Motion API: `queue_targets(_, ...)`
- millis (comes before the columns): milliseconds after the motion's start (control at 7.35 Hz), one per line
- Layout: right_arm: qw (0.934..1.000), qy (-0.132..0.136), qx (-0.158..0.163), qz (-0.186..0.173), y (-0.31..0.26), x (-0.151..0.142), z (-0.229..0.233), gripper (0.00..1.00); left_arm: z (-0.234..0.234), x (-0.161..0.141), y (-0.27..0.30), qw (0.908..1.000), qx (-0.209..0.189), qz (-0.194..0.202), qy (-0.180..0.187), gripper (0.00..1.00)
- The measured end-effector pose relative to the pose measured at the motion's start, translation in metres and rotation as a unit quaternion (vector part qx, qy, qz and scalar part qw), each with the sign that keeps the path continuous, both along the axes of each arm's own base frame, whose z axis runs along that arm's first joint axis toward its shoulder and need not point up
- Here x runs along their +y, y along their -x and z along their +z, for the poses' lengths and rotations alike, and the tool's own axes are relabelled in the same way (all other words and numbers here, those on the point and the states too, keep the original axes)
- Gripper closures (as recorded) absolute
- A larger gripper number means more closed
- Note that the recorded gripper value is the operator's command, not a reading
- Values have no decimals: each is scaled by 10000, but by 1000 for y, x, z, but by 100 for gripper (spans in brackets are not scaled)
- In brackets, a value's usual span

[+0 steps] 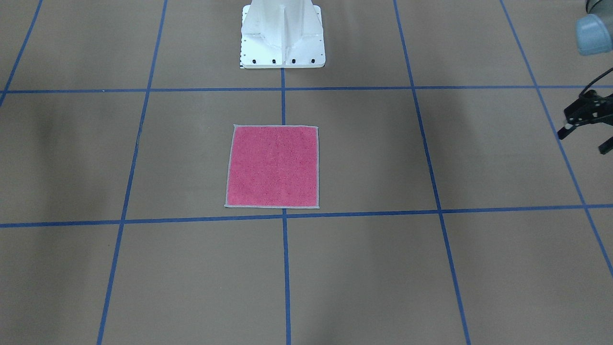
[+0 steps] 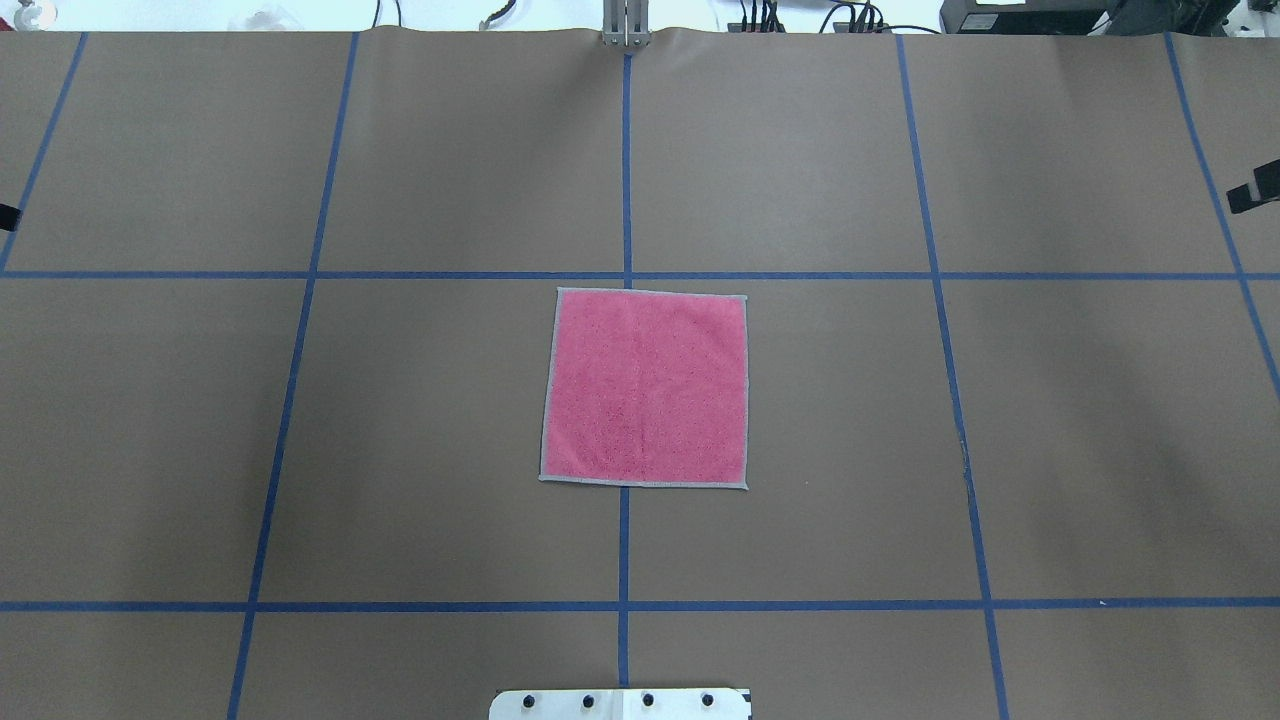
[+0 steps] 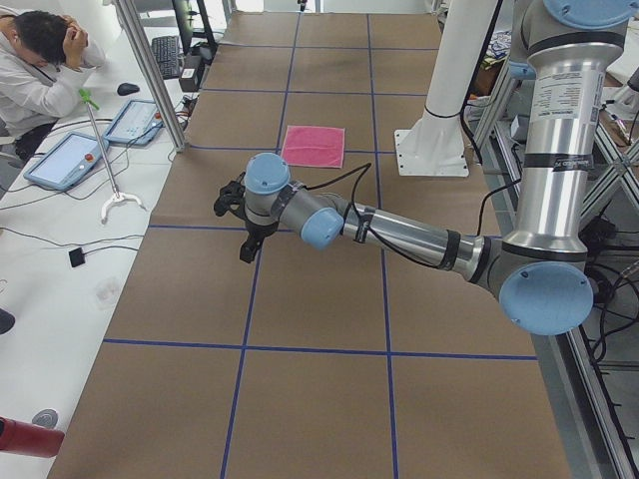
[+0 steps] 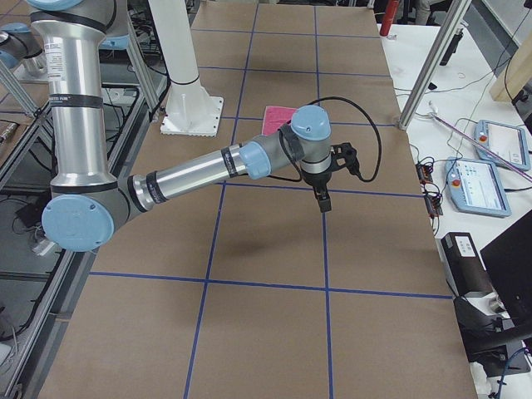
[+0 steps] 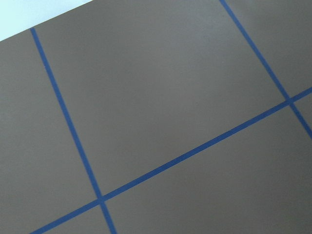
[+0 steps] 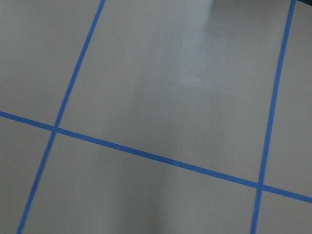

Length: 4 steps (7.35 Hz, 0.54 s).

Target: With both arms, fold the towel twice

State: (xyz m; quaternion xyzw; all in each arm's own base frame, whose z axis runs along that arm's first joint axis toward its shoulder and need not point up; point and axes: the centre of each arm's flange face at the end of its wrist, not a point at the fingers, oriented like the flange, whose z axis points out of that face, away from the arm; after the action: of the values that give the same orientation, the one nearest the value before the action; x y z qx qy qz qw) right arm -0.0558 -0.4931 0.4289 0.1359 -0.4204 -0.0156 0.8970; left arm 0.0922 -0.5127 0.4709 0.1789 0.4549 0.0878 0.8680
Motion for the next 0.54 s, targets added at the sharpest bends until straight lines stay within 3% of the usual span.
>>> queue_targets(272,9975,353,-308,521,64,13,-24,1,-25,17,-84,9981,348,-340,374,0)
queue_targets(544,9885,906,-625,1041,122,38,-53,1,-70,48,-160,9913,731,-725,820,0)
